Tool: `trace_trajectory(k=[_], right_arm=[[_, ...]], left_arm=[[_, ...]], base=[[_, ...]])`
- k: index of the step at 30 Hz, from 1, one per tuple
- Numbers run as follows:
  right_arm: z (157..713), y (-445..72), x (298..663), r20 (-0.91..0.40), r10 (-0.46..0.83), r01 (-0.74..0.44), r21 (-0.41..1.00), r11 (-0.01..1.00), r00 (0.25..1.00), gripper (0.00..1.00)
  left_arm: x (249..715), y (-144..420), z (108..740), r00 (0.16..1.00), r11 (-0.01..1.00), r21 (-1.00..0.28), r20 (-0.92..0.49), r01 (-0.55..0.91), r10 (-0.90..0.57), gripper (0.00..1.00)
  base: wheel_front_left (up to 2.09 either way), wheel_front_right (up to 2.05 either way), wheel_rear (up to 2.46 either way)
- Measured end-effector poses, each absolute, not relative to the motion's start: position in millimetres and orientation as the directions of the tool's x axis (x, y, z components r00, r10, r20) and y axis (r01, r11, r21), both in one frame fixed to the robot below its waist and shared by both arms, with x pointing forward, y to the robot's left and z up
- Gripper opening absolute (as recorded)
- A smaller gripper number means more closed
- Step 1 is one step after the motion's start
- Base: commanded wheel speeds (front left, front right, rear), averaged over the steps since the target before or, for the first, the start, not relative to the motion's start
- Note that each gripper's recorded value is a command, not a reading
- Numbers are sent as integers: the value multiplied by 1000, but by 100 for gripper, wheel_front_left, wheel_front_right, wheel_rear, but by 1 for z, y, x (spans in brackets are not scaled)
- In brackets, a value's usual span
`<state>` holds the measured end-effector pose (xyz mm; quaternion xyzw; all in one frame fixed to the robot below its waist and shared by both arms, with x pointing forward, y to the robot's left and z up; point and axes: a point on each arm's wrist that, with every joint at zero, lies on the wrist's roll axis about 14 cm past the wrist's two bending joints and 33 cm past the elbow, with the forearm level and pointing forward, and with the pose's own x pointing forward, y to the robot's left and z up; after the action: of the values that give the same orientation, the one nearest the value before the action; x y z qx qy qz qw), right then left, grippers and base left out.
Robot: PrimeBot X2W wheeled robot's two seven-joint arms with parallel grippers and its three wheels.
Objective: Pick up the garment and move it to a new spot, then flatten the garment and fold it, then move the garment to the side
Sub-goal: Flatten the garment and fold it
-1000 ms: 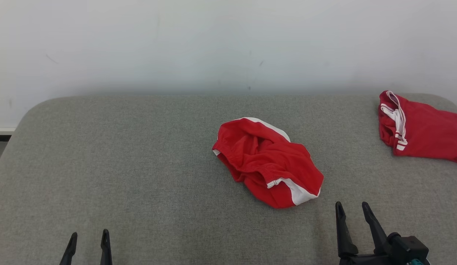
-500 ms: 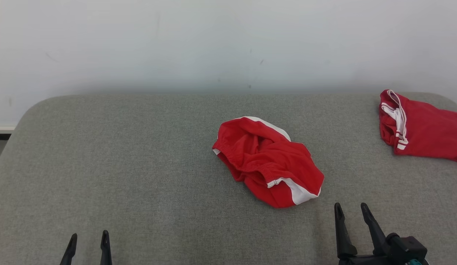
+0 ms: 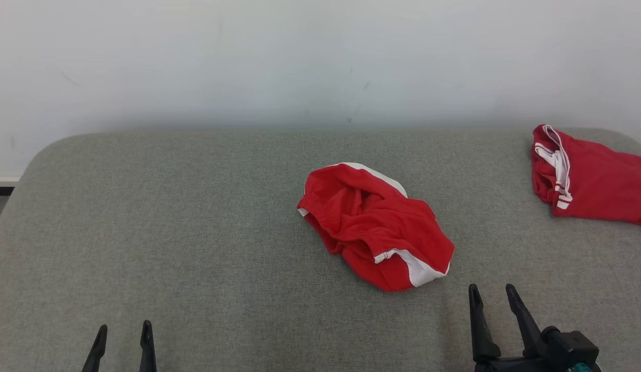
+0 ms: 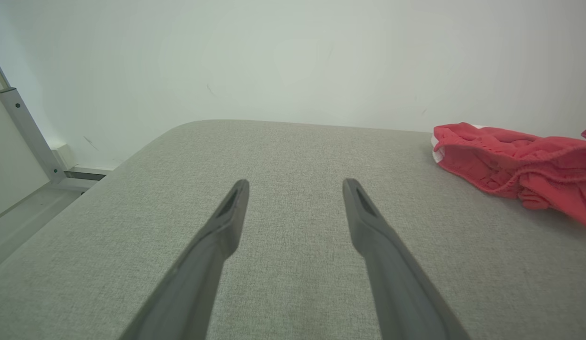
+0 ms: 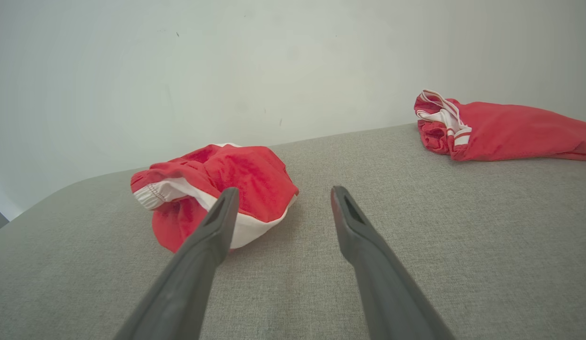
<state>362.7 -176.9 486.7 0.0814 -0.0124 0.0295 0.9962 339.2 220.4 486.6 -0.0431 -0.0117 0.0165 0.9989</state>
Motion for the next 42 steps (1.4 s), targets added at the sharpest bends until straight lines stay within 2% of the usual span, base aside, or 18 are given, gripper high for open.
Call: trace_trajectory(k=[14, 22, 31, 42], right_arm=[[488, -178, 362, 34, 52, -57, 163, 985, 998, 100], [492, -185, 363, 46, 32, -39, 162, 986, 998, 100], [488, -205, 359, 31, -33, 27, 168, 985, 999, 100], [483, -239, 347, 10, -141, 137, 167, 976, 990, 100]], left_arm=[[347, 212, 492, 999, 996, -84, 39, -3, 6, 100], [381, 131, 509, 968, 965, -100, 88, 241, -233, 100], [396, 36, 503, 859, 853, -101, 64, 512, -508, 100], [403, -25, 475, 738, 734, -124, -12, 668, -674, 100]], base=[[0, 0, 0], [0, 0, 0], [0, 0, 0], [0, 0, 0]])
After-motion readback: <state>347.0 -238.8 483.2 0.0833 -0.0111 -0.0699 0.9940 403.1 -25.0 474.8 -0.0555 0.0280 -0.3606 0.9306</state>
